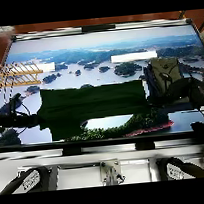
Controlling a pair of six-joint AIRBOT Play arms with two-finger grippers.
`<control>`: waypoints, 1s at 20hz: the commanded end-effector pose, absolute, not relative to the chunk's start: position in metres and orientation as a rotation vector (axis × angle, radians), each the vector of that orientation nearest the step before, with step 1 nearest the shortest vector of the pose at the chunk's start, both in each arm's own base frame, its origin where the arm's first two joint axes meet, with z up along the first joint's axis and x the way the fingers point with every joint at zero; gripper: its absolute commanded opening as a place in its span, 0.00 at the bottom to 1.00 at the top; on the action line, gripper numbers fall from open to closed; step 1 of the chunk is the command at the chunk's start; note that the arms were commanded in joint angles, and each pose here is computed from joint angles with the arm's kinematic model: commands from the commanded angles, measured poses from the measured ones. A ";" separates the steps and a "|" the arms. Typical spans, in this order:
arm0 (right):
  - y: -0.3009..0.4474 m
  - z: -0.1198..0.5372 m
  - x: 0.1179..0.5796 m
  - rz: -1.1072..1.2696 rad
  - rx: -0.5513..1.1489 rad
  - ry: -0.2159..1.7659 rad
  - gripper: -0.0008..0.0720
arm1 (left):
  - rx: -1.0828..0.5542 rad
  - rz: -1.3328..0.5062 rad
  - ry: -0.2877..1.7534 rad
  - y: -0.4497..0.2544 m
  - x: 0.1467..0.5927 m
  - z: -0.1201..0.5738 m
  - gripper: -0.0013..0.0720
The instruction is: Fold the shirts.
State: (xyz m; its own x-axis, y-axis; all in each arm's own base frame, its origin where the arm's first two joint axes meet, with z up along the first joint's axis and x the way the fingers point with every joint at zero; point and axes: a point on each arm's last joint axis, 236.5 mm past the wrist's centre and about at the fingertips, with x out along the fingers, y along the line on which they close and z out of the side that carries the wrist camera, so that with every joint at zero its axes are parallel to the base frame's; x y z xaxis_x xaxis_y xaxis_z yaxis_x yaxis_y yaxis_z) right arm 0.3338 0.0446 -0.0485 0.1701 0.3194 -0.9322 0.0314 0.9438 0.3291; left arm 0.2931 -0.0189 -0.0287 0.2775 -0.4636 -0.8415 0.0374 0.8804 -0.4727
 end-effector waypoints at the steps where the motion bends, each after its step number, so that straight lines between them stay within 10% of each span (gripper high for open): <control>1: 0.044 -0.031 0.389 0.186 0.275 1.225 0.10 | -0.413 -0.351 1.213 -0.008 0.334 -0.009 0.08; 20: 0.042 -0.070 0.496 0.147 0.295 1.106 0.10 | -0.576 -0.364 1.189 -0.006 0.472 -0.035 0.08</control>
State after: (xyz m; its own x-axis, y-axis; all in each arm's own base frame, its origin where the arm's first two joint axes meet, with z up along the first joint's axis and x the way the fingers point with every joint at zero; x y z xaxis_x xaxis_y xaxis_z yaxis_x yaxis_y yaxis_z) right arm 0.4920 0.0393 -0.0693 0.4357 0.2583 -0.8622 0.0324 0.9528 0.3018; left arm 0.4651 -0.0149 -0.0323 0.3182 -0.5669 -0.7599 -0.0103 0.7994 -0.6007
